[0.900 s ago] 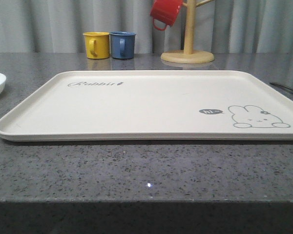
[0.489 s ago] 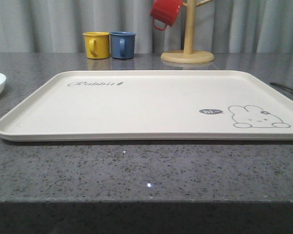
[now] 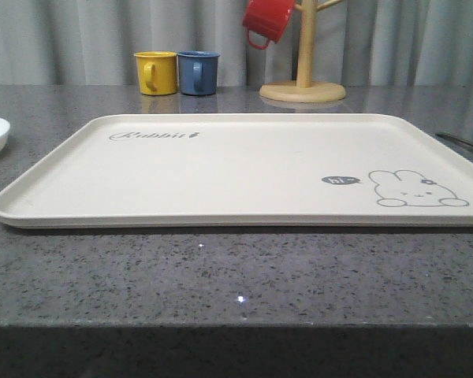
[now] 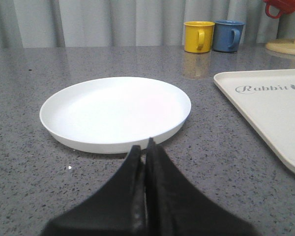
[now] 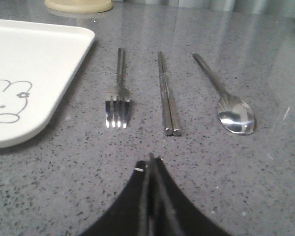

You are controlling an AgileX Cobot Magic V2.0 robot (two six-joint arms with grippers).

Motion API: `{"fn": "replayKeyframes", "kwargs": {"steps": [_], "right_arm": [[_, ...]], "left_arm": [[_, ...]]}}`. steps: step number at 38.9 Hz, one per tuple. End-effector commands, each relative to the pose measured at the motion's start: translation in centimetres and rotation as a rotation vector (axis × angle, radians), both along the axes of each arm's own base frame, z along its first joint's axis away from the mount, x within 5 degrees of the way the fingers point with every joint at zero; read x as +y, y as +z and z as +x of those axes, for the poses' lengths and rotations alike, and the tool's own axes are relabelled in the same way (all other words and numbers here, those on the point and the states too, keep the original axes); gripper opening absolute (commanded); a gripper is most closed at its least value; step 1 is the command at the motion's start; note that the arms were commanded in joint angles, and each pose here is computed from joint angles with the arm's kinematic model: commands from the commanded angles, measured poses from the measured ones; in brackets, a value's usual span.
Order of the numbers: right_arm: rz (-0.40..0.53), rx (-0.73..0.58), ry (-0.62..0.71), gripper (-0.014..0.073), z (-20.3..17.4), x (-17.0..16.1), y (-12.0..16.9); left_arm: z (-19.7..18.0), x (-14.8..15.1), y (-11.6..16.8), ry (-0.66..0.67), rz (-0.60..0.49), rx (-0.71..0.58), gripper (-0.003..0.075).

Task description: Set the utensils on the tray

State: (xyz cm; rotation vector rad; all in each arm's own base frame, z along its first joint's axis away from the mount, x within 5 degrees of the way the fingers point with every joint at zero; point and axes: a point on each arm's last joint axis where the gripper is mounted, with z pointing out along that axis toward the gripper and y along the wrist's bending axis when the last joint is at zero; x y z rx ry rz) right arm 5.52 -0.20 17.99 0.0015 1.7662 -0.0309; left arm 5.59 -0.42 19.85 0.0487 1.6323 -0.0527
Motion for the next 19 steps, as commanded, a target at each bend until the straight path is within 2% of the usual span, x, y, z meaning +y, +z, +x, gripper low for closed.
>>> {"fn": "replayKeyframes", "kwargs": {"steps": [1,7,11,15,19], "right_arm": [[-0.014,-0.110,0.002,-0.0120,0.0,0.0,1.0],[0.010,-0.155,0.006,-0.0120,0.0,0.1,1.4],[0.051,-0.291,0.013,-0.0120,0.0,0.2,2.8],[0.050,-0.387,0.016,-0.0120,-0.4,0.2,4.9],[0.043,-0.453,0.017,-0.0120,-1.3,0.2,8.2]], "left_arm": [[-0.1,0.1,0.8,0.015,-0.019,-0.103,-0.0018],[-0.2,0.2,1.2,0.021,-0.022,-0.155,-0.0018],[-0.4,0.3,2.5,0.036,-0.029,-0.293,-0.0018],[-1.1,0.5,5.1,0.051,-0.040,-0.470,-0.0018],[-2.0,0.4,8.4,0.046,-0.001,-0.541,-0.0018]]}}
